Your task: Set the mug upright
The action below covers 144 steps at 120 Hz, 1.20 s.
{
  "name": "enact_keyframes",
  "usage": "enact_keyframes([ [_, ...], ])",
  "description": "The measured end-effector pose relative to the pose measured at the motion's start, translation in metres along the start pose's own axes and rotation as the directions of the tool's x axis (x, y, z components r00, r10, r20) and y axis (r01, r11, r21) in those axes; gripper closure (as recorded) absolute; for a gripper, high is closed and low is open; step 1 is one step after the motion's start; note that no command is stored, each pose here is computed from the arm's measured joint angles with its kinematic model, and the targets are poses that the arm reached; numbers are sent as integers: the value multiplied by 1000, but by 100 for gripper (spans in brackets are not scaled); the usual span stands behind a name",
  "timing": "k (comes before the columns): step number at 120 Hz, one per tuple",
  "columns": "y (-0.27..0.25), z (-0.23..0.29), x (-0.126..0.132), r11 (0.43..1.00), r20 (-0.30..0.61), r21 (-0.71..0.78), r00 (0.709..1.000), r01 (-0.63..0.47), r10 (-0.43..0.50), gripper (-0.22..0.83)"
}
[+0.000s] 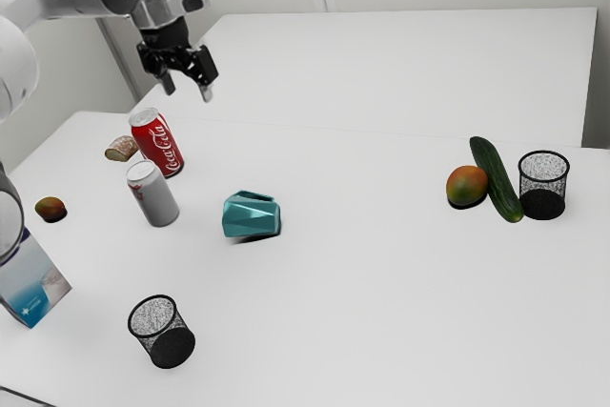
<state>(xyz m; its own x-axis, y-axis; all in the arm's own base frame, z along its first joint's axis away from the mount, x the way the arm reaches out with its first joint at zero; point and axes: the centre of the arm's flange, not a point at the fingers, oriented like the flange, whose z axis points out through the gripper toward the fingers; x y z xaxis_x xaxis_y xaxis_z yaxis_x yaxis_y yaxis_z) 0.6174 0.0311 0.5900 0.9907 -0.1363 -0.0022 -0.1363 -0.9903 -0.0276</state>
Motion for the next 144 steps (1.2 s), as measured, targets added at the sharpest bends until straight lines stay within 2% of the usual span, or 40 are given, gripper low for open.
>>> enact_keyframes([
  [16,-1,4,2,1000,-12,-17,1000,-2,1,0],
  [29,-16,37,-7,985,27,-161,998,64,-61,0],
  [41,-27,75,-12,933,79,-328,989,147,-128,0],
  [54,-21,128,-16,855,162,-470,974,220,-162,0],
  [80,-36,194,-21,764,229,-571,952,300,-203,0],
  [110,-64,246,-3,765,204,-564,950,311,-235,0],
  [144,-78,277,1,765,181,-565,951,309,-251,0],
])
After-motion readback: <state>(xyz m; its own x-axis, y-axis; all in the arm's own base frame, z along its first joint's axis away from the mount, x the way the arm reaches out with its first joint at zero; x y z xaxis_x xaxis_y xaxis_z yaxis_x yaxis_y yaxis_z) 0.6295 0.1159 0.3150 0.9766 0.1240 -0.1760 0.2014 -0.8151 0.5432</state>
